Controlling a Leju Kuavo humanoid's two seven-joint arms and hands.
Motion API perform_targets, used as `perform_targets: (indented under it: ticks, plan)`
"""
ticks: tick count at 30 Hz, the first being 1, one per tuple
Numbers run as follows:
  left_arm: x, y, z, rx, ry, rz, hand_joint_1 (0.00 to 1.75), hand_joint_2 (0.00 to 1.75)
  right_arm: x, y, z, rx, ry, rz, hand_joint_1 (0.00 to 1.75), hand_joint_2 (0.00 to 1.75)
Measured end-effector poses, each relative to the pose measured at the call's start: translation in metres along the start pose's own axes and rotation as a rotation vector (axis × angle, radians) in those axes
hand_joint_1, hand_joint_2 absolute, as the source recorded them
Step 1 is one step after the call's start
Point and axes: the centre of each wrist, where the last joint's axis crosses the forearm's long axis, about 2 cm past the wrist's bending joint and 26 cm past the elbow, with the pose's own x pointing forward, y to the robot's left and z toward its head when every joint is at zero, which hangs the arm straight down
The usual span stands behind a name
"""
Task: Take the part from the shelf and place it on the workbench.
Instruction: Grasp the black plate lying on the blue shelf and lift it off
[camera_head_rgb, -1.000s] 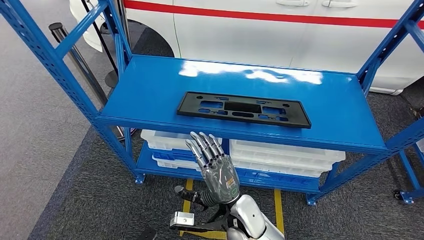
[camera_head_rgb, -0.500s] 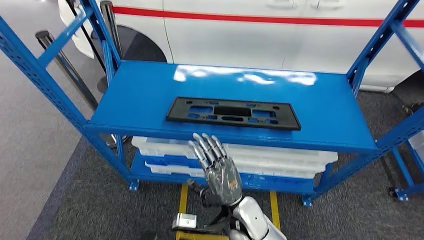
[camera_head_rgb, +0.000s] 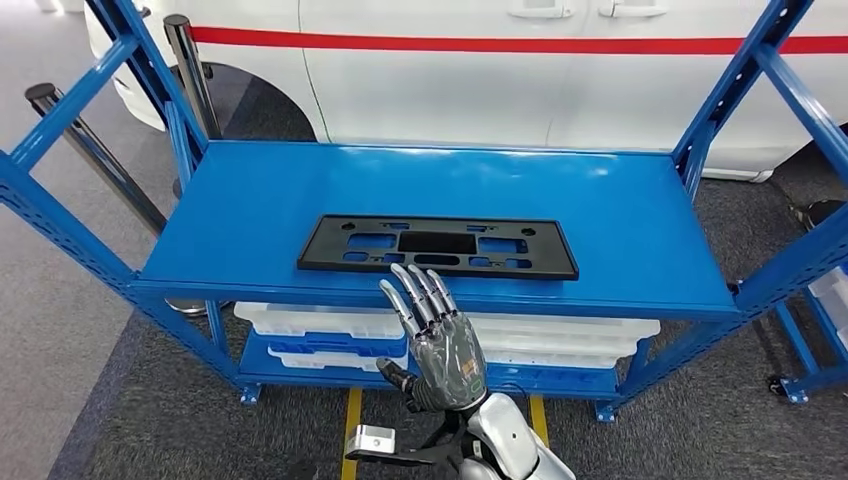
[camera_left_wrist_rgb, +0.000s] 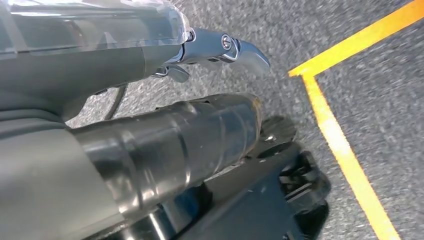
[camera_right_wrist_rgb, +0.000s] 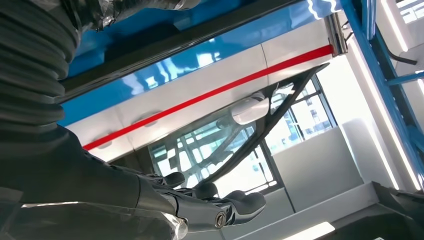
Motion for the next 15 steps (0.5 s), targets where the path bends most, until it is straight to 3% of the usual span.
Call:
perform_targets:
  ticks: [15]
  plan:
    - [0.0008, -0.0034, -0.0002, -0.007, 0.006, -0.006, 0.00, 0.00, -0.0027, -0.0039, 0.0056, 0.002, -0.006, 0.038, 0.00, 1.75]
